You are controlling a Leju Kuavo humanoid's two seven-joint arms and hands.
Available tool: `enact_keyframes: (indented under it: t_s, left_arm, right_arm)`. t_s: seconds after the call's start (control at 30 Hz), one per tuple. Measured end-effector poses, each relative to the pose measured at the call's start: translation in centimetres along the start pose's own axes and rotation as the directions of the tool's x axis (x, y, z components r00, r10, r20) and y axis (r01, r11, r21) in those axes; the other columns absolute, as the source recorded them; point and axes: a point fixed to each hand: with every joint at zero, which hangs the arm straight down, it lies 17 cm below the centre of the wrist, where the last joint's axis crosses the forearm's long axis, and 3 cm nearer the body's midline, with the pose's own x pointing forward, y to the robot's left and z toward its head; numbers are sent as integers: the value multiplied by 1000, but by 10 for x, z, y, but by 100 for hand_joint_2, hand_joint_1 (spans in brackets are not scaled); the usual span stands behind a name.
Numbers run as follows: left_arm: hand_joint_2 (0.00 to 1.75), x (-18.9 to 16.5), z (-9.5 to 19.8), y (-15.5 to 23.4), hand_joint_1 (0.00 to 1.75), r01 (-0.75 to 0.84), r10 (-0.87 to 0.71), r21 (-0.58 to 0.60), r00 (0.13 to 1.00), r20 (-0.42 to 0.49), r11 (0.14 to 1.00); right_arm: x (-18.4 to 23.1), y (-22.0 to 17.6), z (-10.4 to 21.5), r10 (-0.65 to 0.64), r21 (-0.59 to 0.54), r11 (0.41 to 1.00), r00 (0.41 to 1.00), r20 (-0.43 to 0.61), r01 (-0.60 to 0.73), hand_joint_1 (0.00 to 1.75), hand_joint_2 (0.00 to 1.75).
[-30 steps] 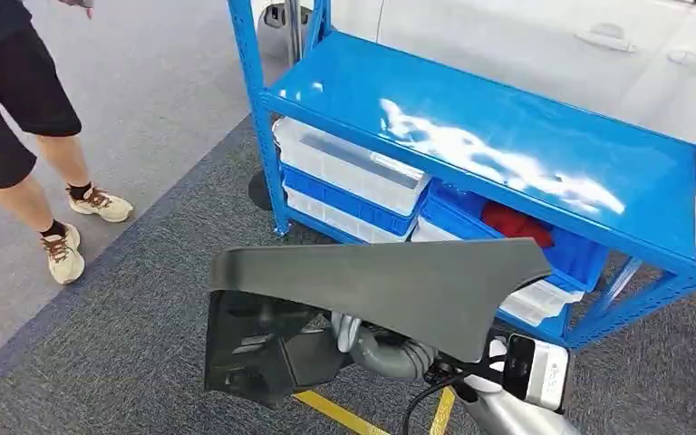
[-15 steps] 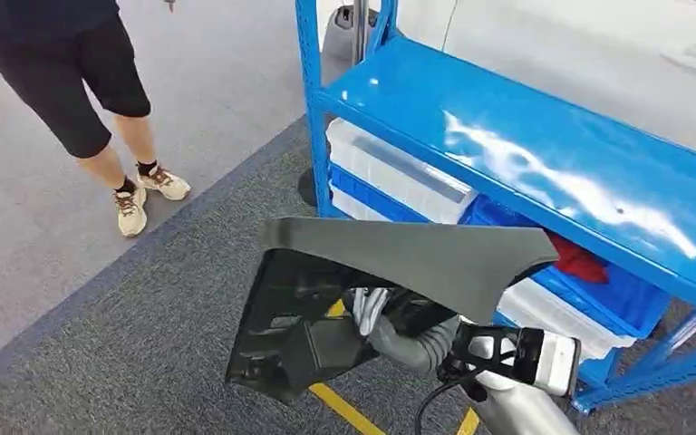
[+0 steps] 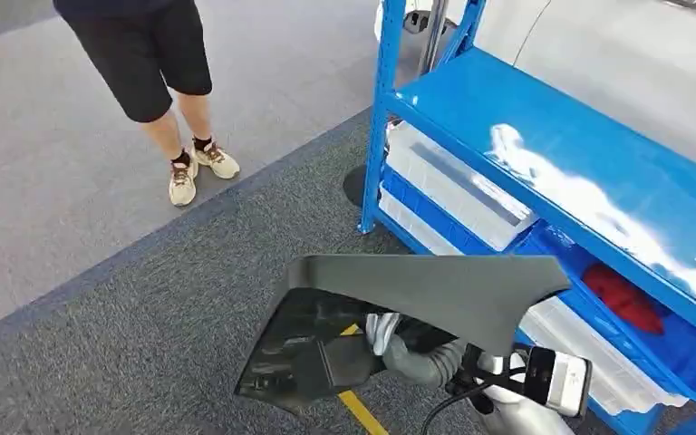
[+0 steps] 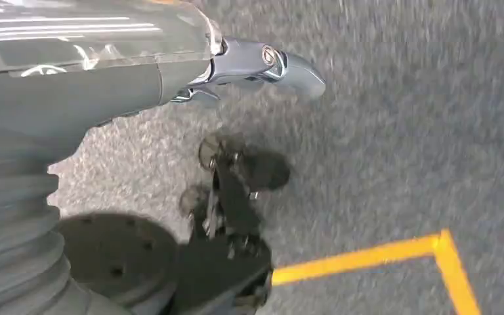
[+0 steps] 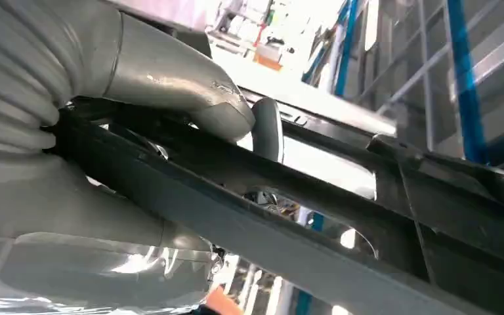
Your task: Take the parts from the cabinet and place them on the table.
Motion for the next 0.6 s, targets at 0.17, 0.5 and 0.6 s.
enact_keyframes:
  t_s: [0.17, 0.5, 0.6]
  left_arm:
    - [175, 5, -3, 10, 0, 15, -15, 15, 1000, 4, 1000]
    - [175, 11, -5, 52, 0, 44, -46, 92, 999, 15, 995]
    - [175, 21, -7, 77, 0, 35, -41, 150, 999, 32, 988]
  right_arm:
    - [2, -6, 3, -6, -22, 1000, 1000, 1, 6, 175, 175]
    - [8, -5, 2, -38, -30, 999, 999, 27, 38, 175, 175]
    - [8, -5, 4, -50, -34, 998, 998, 26, 51, 175, 175]
